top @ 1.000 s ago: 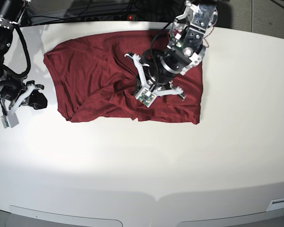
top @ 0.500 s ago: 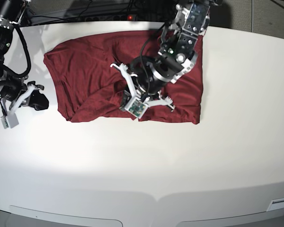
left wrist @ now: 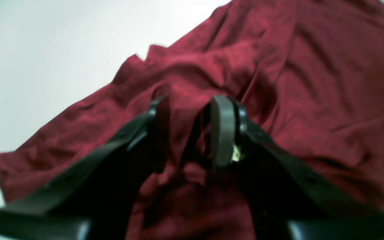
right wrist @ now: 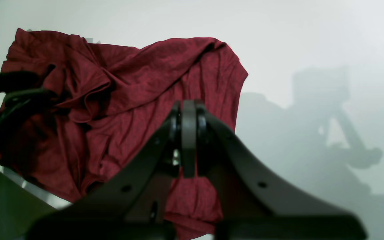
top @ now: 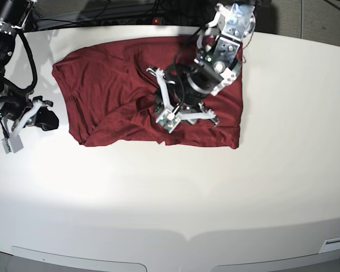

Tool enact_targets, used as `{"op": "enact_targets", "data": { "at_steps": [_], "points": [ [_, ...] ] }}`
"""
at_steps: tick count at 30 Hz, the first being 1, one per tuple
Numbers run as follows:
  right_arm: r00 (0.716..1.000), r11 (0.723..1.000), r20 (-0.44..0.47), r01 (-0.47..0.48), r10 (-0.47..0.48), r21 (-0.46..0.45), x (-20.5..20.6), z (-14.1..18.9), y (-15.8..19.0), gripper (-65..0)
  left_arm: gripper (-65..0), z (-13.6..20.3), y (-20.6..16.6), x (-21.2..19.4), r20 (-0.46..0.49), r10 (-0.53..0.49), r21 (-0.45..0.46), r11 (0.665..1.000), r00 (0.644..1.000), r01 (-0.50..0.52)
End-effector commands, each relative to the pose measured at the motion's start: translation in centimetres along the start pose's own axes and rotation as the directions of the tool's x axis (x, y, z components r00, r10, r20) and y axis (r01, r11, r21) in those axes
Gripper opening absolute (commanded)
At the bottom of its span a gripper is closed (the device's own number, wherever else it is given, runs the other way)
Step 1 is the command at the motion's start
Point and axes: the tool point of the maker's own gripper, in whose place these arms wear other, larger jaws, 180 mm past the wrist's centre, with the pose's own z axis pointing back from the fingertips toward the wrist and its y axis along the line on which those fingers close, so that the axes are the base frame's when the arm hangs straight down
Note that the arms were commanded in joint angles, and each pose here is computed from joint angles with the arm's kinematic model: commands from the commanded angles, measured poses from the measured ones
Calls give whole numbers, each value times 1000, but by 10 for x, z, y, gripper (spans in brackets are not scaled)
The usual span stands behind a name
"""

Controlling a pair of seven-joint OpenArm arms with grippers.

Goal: Fold the T-shirt properly
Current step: 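Pull and smooth the bunched fabric with the left gripper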

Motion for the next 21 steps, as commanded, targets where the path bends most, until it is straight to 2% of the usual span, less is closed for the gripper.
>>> {"op": "enact_targets", "data": {
  "at_steps": [1,6,10,16,18,21],
  "points": [
    [998,1000,48,-28,27,1,17,6,0,-650,-446,2,4,16,58,-5,11,1000,998,5],
    [998,1000,49,-27,27,2,17,6,0,-650,-459,4,4,12,62,-9,10,1000,998,9],
    [998,1000,48,-28,27,1,17,6,0,-650,-558,0,1,8,62,-4,1,1000,998,4],
    [998,1000,48,-28,28,1,17,6,0,-650,-570,-12,-10,-24,-10,13,-34,999,1000,-13],
    [998,1000,49,-27,27,2,17,6,0,-650,-643,-12,-11,-25,-13,14,-35,999,1000,-14],
    [998,1000,48,-28,27,1,17,6,0,-650,-650,-14,-10,-19,-1,18,-32,999,1000,-18]
  ]
}}
